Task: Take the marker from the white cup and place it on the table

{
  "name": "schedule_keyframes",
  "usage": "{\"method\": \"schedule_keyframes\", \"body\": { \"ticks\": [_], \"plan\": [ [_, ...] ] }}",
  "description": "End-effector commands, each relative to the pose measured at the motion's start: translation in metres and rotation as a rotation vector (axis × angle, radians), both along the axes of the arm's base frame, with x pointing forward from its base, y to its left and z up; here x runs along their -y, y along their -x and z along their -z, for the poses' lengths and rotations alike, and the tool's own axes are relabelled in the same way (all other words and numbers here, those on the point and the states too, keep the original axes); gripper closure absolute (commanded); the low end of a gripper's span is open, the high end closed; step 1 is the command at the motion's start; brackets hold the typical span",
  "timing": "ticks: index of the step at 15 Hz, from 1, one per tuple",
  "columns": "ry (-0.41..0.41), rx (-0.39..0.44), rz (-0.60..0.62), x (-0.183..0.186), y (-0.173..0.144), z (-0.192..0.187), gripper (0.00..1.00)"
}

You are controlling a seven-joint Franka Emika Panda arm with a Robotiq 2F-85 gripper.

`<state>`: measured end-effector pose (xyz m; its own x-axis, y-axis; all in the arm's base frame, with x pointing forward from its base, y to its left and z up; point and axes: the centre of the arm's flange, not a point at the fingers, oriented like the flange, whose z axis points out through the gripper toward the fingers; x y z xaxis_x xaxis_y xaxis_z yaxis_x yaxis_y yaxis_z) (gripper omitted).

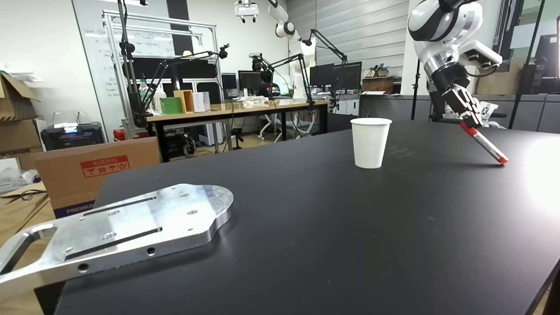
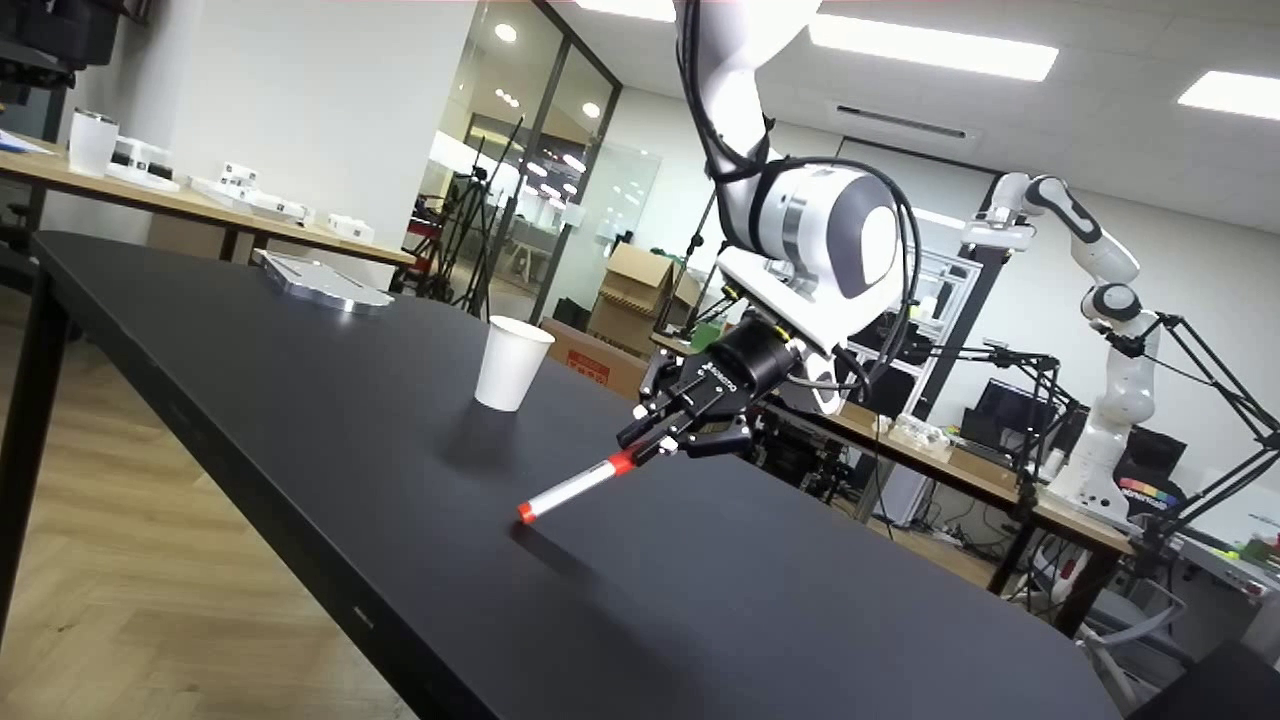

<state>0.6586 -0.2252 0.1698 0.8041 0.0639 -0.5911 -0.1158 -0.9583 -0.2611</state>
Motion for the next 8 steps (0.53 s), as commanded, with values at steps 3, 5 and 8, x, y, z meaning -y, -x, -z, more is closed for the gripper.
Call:
{"method": "schedule_keyframes", "body": {
  "ticks": [3,5,8],
  "plan": [
    [0.175,0.111,-0.046,-0.015,-0.02,0.003,0.95],
    [0.216,0.141,-0.079,-0.022,-0.026,0.002,0.95],
    [0.231,0.18,-0.093,-0.035,-0.032,-0.011,0.54]
  ]
}}
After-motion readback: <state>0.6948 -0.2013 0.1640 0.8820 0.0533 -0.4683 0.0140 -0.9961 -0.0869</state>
